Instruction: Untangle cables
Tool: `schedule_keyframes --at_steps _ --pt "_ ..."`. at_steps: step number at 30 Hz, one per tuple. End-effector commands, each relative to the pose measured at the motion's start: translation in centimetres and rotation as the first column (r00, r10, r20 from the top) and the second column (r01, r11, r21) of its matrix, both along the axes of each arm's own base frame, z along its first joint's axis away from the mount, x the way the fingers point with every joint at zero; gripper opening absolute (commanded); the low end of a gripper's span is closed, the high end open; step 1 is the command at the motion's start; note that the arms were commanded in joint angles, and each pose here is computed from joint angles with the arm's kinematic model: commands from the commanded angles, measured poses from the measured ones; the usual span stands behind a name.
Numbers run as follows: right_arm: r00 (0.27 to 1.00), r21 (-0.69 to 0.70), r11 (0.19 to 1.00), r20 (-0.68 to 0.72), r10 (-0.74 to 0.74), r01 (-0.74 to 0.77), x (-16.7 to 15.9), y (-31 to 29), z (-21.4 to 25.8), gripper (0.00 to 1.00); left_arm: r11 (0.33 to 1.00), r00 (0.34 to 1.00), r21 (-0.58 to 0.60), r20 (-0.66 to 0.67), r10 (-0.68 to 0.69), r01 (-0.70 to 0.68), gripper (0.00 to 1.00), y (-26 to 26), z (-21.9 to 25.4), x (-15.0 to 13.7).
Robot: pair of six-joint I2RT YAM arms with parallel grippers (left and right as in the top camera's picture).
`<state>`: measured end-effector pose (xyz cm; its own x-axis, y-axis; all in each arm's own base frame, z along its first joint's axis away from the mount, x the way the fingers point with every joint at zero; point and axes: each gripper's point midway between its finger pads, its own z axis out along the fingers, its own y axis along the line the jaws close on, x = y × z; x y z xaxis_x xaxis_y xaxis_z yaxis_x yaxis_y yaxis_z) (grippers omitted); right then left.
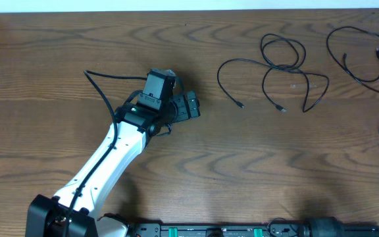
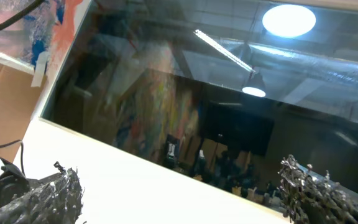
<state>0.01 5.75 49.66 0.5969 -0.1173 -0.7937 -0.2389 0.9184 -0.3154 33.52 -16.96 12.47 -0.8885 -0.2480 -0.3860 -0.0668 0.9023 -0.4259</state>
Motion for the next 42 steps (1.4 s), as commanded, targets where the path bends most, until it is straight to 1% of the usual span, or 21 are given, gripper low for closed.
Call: schedule_keyframes --at_steps 1,6,9,14,18,23,24,28,32,33,35,38,39,42 --pt "0.998 -0.017 0.999 0.048 -0.032 0.033 -0.7 -0.3 0.4 0.99 1.0 1.0 0.011 -0.002 0.008 -0.008 0.99 0.2 -0.2 0.2" --pt "0.997 -0.011 0.999 0.074 -0.037 0.038 -1.0 -0.4 0.9 0.99 1.0 1.0 0.011 -0.002 0.008 -0.008 0.99 0.2 -0.2 0.2" --pt "0.998 -0.012 0.999 0.053 -0.04 0.041 -0.1 -0.4 0.4 0.99 1.0 1.0 0.011 -0.002 0.008 -0.008 0.99 0.2 -0.2 0.2" --pt "0.998 0.0 0.999 0.034 -0.054 0.054 3.6 -0.5 -0.8 0.99 1.0 1.0 0.011 -0.002 0.008 -0.008 0.99 0.2 -0.2 0.2" --pt "0.999 0.009 0.999 -0.004 -0.046 0.046 7.6 -0.3 -2.9 0.99 1.0 1.0 0.011 -0.002 0.008 -0.008 1.0 0.2 -0.2 0.2" --pt "0.998 0.034 0.999 -0.062 -0.027 0.029 12.2 0.0 -6.7 0.99 1.0 1.0 0.011 -0.002 0.008 -0.008 0.99 0.2 -0.2 0.2" --pt "0.996 0.048 0.999 -0.093 -0.016 0.02 13.8 0.1 -8.4 0.99 1.0 1.0 0.011 -0.002 0.008 -0.008 1.0 0.2 -0.2 0.2" --pt "0.99 0.067 0.998 -0.141 -0.011 0.02 16.5 0.1 -11.6 0.99 1.0 1.0 0.011 -0.002 0.008 -0.008 0.99 0.2 -0.2 0.2" --pt "0.979 0.085 0.995 -0.198 -0.043 0.061 19.3 -0.5 -15.7 0.99 1.0 1.0 0.011 -0.002 0.008 -0.008 0.99 0.2 -0.2 0.2" --pt "0.977 0.107 0.992 -0.208 -0.047 0.07 19.8 -0.7 -16.6 0.99 1.0 1.0 0.011 -0.002 0.007 -0.007 0.99 0.2 -0.2 0.2" --pt "0.968 0.21 0.972 -0.243 -0.055 0.108 21.1 -1.9 -18.7 0.99 1.0 1.0 0.011 -0.002 0.007 -0.007 0.99 0.2 -0.2 0.2" --pt "0.949 0.35 0.918 -0.307 -0.077 0.187 22.4 -3.9 -21.5 0.99 1.0 1.0 0.011 -0.002 0.008 -0.008 1.0 0.2 -0.2 0.2" --pt "0.942 0.37 0.906 -0.324 -0.083 0.207 22.7 -4.3 -22.2 0.99 1.0 1.0 0.011 -0.002 0.008 -0.008 0.99 0.2 -0.2 0.2" --pt "0.926 0.374 0.895 -0.363 -0.101 0.244 23.3 -4.7 -23.9 0.99 1.0 1.0 0.011 -0.002 0.007 -0.007 0.99 0.2 -0.2 0.2"
